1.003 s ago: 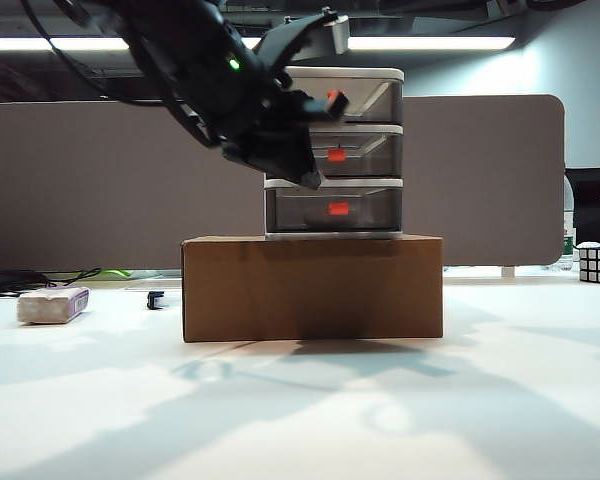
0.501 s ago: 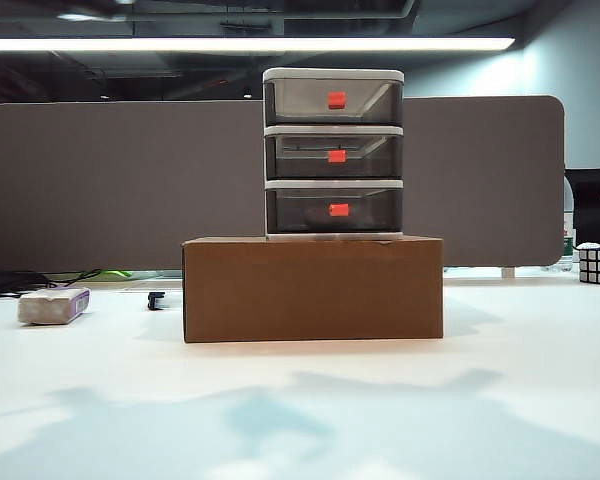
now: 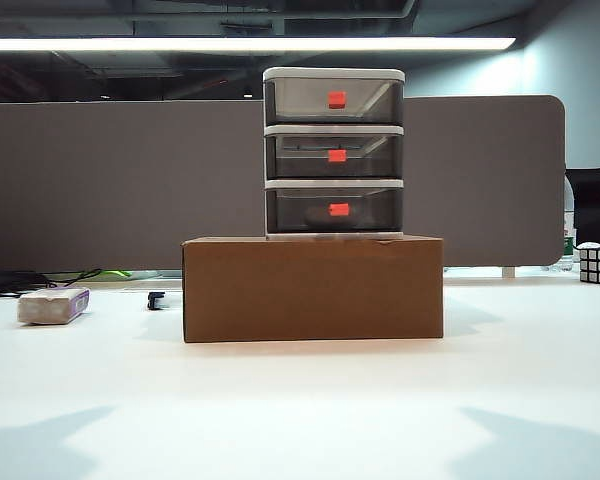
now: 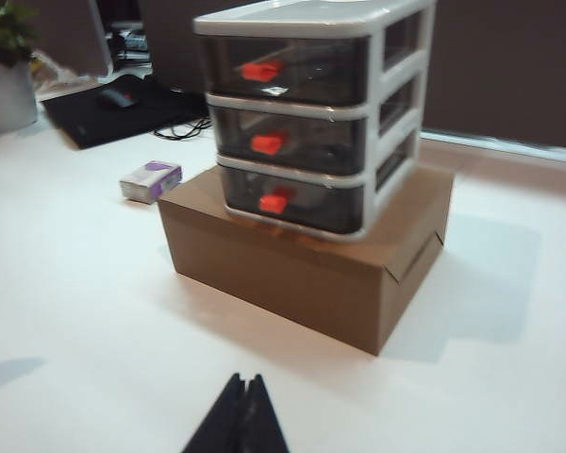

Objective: Open the third layer of the drawer on the table, pick up the earphone case on the table and put it in, and finally close the drawer.

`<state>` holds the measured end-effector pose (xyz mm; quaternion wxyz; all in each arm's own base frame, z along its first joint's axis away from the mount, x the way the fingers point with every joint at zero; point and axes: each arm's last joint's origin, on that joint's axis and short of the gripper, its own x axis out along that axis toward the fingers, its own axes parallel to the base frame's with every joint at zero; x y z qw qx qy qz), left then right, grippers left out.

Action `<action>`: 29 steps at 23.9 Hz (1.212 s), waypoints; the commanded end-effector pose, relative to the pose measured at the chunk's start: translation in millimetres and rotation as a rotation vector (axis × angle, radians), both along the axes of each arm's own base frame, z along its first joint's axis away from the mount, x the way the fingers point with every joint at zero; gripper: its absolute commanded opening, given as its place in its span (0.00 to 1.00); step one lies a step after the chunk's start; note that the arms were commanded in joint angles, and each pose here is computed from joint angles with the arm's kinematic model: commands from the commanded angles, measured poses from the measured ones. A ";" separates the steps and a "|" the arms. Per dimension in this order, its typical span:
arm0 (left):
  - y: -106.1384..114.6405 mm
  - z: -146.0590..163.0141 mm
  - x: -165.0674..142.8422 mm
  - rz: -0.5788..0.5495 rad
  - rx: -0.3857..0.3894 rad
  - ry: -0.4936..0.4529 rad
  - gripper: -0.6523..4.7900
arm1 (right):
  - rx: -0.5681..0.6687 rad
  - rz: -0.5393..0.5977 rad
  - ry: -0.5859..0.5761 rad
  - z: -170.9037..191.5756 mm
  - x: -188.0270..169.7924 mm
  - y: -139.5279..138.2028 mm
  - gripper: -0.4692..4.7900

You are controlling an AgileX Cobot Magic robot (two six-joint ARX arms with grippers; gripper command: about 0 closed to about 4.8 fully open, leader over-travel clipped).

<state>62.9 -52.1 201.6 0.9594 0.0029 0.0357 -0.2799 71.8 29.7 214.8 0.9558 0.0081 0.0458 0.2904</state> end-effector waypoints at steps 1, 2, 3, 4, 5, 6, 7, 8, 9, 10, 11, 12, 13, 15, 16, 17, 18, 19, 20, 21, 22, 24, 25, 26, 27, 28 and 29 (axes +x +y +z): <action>-1.7 -4.6 2.0 0.003 -0.015 -0.003 0.11 | 0.016 -0.008 0.001 -10.9 1.7 0.4 0.08; -2.2 -6.5 2.7 0.007 -0.013 -0.005 0.11 | 0.010 -0.014 0.010 -13.8 2.8 0.4 0.08; -3.3 -10.8 4.2 0.014 -0.014 -0.008 0.11 | 0.009 -0.015 0.015 -21.0 5.7 1.3 0.08; -3.8 -12.5 5.0 0.023 -0.011 -0.019 0.11 | 0.008 -0.020 0.017 -24.2 6.8 1.5 0.08; -5.2 -17.0 6.8 0.025 -0.014 -0.036 0.11 | 0.006 -0.027 0.017 -30.6 9.3 2.0 0.08; -6.0 -19.5 7.5 0.025 -0.019 -0.040 0.11 | 0.006 -0.036 0.015 -34.2 10.8 2.2 0.08; -7.6 -25.1 9.3 0.027 -0.032 -0.054 0.11 | 0.007 -0.057 0.007 -41.8 14.0 2.4 0.08; -8.1 -27.5 10.1 0.030 -0.038 -0.060 0.11 | 0.010 -0.062 0.000 -45.8 15.5 2.7 0.08; -8.6 -29.0 10.7 0.035 -0.048 -0.070 0.11 | 0.011 -0.072 -0.004 -50.3 17.1 2.8 0.08; -8.7 -29.1 10.9 0.035 -0.054 -0.077 0.11 | 0.010 -0.078 -0.004 -52.1 17.6 2.8 0.08; -8.7 -30.3 11.3 0.046 -0.041 -0.085 0.11 | 0.006 -0.093 -0.001 -54.6 18.3 2.6 0.08; -8.5 -32.0 11.8 0.062 -0.027 -0.092 0.11 | 0.001 -0.098 0.002 -56.4 18.7 2.5 0.08; -8.5 -35.3 12.5 0.076 -0.012 -0.087 0.11 | -0.004 -0.119 0.008 -59.7 19.6 2.1 0.08; -7.3 -35.9 13.4 0.098 0.007 -0.090 0.11 | -0.017 -0.140 0.007 -60.5 19.9 1.5 0.08; -6.8 -35.9 13.8 0.104 0.017 -0.095 0.11 | -0.026 -0.139 -0.003 -60.2 19.9 1.5 0.08; -4.1 -36.2 15.8 0.138 0.039 -0.103 0.11 | -0.043 -0.138 -0.015 -60.0 20.0 1.5 0.08; -1.5 -36.4 17.6 0.167 0.047 -0.104 0.11 | -0.055 -0.143 -0.021 -60.0 20.0 1.3 0.08; 0.4 -36.5 18.9 0.185 0.048 -0.103 0.11 | -0.056 -0.159 -0.021 -60.0 20.2 0.9 0.08; 3.2 -36.5 20.7 0.204 0.050 -0.102 0.11 | -0.059 -0.172 -0.022 -60.0 20.4 0.5 0.08; 8.9 -36.5 24.1 0.227 0.050 -0.101 0.11 | -0.067 -0.193 -0.025 -60.0 20.8 -0.5 0.08; 11.8 -36.5 25.6 0.238 0.051 -0.101 0.11 | -0.073 -0.200 -0.028 -60.0 21.0 -1.2 0.08; 21.8 -36.5 29.7 0.256 0.047 -0.098 0.11 | -0.081 -0.229 -0.029 -60.2 21.9 -4.3 0.08; 29.7 -36.5 31.9 0.283 0.045 -0.096 0.11 | -0.082 -0.251 -0.028 -60.2 22.5 -7.0 0.08; 35.1 -36.5 32.9 0.306 0.038 -0.092 0.11 | -0.082 -0.277 -0.027 -60.2 23.1 -9.5 0.08; 38.7 -36.3 33.4 0.331 0.028 -0.089 0.11 | -0.081 -0.285 -0.027 -60.1 23.4 -11.0 0.08; 42.0 -36.3 33.8 0.352 0.027 -0.087 0.11 | -0.079 -0.287 -0.029 -59.9 23.6 -12.2 0.08; 46.2 -36.0 34.0 0.376 0.027 -0.090 0.11 | -0.077 -0.293 -0.030 -59.7 23.8 -14.1 0.08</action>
